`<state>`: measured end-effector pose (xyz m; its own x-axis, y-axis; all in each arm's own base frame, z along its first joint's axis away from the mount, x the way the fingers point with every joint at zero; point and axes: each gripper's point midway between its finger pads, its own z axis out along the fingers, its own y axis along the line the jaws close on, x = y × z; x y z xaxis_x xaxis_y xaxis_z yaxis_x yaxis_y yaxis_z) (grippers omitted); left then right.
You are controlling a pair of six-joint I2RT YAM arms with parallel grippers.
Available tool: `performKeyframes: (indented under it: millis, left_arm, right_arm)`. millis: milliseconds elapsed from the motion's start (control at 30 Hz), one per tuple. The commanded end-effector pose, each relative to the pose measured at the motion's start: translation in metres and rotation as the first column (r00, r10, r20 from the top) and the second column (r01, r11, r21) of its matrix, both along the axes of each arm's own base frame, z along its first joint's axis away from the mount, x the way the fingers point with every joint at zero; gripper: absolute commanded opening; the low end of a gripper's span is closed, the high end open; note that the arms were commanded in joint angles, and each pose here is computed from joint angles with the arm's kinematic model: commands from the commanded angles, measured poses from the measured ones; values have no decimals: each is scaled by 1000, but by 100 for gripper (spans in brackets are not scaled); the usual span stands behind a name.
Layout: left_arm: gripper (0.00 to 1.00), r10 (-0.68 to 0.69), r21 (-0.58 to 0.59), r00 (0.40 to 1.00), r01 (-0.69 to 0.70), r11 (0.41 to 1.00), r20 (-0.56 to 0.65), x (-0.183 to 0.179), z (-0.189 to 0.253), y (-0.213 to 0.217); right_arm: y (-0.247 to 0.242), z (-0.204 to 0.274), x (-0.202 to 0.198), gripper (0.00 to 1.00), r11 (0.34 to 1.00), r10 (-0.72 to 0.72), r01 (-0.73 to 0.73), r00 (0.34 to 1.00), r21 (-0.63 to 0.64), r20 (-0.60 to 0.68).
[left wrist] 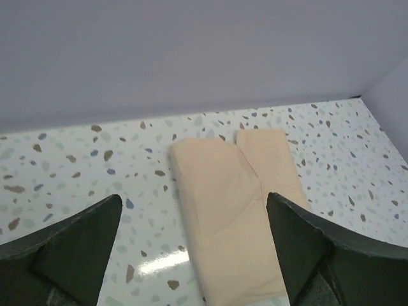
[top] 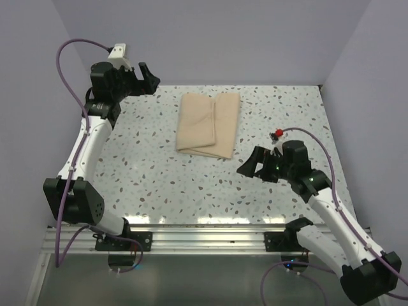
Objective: Open and lay out the surgical kit
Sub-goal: Open the surgical kit at the center of the board.
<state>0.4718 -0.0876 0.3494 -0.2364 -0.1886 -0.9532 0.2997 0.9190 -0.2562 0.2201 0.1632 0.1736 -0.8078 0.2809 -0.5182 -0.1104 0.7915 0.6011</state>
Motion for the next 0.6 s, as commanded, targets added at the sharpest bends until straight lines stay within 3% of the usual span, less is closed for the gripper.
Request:
performKeyframes:
  millis: [0,33,67,100,133,167,267,300,367,400,433,500,567]
  left_arm:
    - [100,-57,-140,984,33,990,-171,-18,-22,-16]
    - [100,-108,-186,977,73,980,-186,-17,-42,-25]
    - [100,-311,-301,932,248,921,-185,-34,-48,-57]
    - [100,-400,-366,902,322,873,-162,-39,-52,-72]
    - [100,-406,-404,900,317,858,-157,-28,-63,-79]
    - [100,-359,-383,915,268,884,-187,-22,-70,-80]
    - [100,-230,-212,950,186,960,-210,-11,-81,-99]
    - [100,-225,-172,925,178,969,-306,-19,-103,-111]
    - [100,-126,-35,922,122,992,-367,3,-121,-112]
    - [100,-101,40,896,130,991,-432,-7,-139,-125]
    - [100,4,143,908,62,988,-420,6,-146,-121]
    - [98,50,295,905,85,952,-423,-5,-161,-141]
    - [91,122,400,904,58,915,-409,2,-174,-146]
  right_arm:
    - [33,74,-29,98,938,113,-182,966,296,234]
    - [25,79,-29,98,951,76,-144,967,274,243]
    - [17,69,-32,98,963,41,-93,978,253,206]
    - [17,67,-33,98,960,26,-79,981,269,192]
    - [16,62,-34,98,962,28,-73,985,263,172]
    - [20,59,-35,99,959,50,-91,987,270,155]
    - [24,36,-30,98,970,75,-83,996,230,43]
    - [18,26,-27,98,982,59,-60,998,178,11]
    - [14,16,-28,98,990,55,-48,997,132,-50]
    - [13,15,-28,98,992,53,-46,997,120,-54]
    - [13,15,-28,98,992,58,-52,997,118,-52]
    - [9,18,-28,98,994,45,-42,998,105,-33]
    - [-2,17,-29,98,998,-2,4,999,56,-34]
